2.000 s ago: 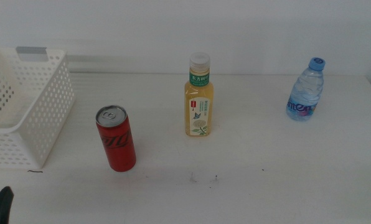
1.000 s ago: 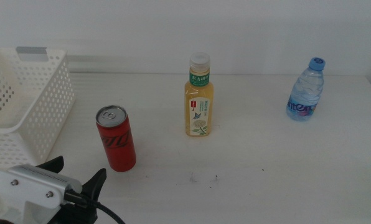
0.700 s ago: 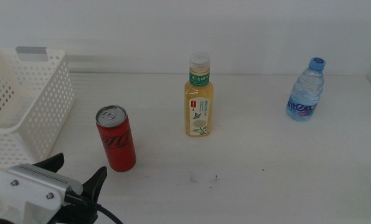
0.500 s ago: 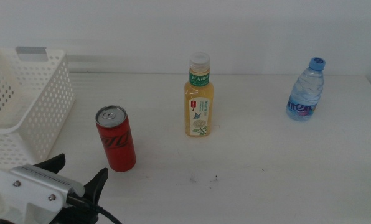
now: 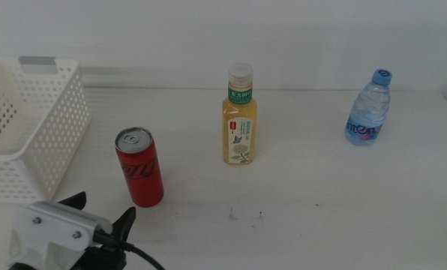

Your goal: Use arms to grab the bottles and put them into the dustbin to the left of the table.

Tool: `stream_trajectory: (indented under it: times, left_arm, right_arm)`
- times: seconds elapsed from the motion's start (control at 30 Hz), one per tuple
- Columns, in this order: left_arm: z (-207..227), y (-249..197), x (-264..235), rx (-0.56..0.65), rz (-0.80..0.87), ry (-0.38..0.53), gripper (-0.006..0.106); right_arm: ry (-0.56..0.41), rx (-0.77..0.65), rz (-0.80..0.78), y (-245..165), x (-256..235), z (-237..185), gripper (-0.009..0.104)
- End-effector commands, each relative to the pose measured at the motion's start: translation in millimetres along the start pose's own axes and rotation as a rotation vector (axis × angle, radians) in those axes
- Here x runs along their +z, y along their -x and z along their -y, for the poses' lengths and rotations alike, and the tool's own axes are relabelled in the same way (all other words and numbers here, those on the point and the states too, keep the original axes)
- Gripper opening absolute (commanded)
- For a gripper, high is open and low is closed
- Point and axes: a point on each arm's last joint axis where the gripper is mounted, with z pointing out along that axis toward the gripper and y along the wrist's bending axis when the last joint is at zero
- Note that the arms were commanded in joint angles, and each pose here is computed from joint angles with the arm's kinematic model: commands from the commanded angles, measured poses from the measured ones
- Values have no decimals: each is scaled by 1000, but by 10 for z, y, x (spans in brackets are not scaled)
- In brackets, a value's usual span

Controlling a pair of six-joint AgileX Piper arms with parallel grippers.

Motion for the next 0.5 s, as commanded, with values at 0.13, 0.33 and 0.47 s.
stream_trajectory:
  times: [0.13, 0.33, 0.47]
  left_arm:
    - [13, -161, 183, -49, -24, 4, 94]
    - [44, -193, 471, -53, -44, 6, 94]
    - [50, -132, 651, -60, -9, 22, 94]
  right_arm:
    - [-11, -12, 6, -4, -2, 6, 78]
    - [-11, -12, 6, -4, -2, 6, 78]
    - [-11, -12, 6, -4, -2, 6, 78]
